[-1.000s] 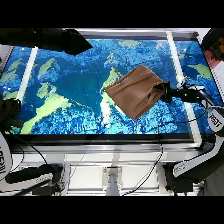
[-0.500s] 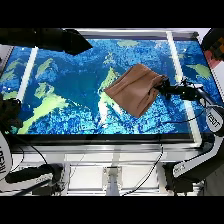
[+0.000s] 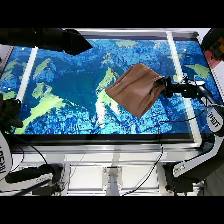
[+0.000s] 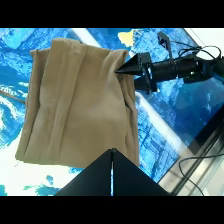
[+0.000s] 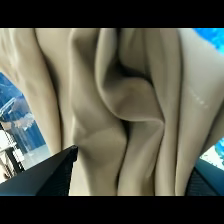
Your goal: Fold the clothes and pants, and hang the long-sleeved shirts on hangers.
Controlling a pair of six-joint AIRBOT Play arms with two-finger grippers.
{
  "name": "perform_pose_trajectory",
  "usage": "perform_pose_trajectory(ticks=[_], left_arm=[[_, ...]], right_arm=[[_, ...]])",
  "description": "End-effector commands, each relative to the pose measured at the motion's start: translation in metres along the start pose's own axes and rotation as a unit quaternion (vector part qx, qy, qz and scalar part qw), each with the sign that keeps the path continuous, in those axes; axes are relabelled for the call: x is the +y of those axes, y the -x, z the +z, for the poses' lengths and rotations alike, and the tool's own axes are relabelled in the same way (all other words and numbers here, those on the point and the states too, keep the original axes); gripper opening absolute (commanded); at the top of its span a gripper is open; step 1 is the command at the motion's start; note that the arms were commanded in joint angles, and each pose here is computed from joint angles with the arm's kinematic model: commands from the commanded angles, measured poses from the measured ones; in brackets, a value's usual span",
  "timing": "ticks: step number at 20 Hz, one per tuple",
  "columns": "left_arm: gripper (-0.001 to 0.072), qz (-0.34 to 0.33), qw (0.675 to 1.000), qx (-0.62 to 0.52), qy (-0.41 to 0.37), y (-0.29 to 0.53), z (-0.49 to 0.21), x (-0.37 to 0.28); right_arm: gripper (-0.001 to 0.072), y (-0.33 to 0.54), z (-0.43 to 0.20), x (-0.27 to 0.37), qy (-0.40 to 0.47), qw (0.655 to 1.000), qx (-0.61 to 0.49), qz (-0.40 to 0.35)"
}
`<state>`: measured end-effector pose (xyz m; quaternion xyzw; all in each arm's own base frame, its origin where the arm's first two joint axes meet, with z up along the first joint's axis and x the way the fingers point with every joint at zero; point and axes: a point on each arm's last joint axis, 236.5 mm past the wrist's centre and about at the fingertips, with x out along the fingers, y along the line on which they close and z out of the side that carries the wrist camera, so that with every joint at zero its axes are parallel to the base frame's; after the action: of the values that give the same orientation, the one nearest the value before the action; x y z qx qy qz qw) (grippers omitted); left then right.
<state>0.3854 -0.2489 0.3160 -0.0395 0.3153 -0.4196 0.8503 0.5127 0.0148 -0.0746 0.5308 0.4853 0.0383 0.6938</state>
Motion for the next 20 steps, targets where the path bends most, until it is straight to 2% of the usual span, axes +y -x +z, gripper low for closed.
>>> perform_pose_trajectory(ticks=[1, 9, 13, 16, 17, 19, 20], left_arm=[[0.0016, 0.000, 1.000, 0.000, 0.000, 0.000, 0.000, 0.000], [0.0016, -0.001, 1.000, 0.001, 0.000, -0.001, 0.000, -0.001], [0.0016, -0.001, 1.000, 0.001, 0.000, -0.001, 0.000, -0.001], [0.0016, -0.001, 1.000, 0.001, 0.000, -0.001, 0.000, -0.001], [0.0016, -0.001, 1.000, 0.001, -0.001, -0.001, 0.000, -0.001], [0.0016, -0.001, 1.000, 0.001, 0.000, -0.001, -0.001, 0.000], [0.0016, -0.001, 1.000, 0.001, 0.000, -0.001, -0.001, 0.000]], right_arm=[[0.0691, 0.001, -0.003, 0.010, 0.011, 1.000, 0.009, 0.006], [0.0694, -0.006, -0.008, 0.038, 0.041, 0.999, 0.012, 0.015], [0.0690, -0.020, -0.012, 0.015, 0.062, 0.997, 0.006, -0.051], [0.0679, -0.037, -0.027, 0.010, 0.077, 0.995, 0.021, -0.066], [0.0601, -0.042, -0.031, 0.008, 0.081, 0.994, 0.027, -0.070], [0.0314, -0.045, -0.035, 0.005, 0.087, 0.993, 0.032, -0.076], [0.0129, -0.044, -0.033, 0.005, 0.086, 0.993, 0.030, -0.076]])
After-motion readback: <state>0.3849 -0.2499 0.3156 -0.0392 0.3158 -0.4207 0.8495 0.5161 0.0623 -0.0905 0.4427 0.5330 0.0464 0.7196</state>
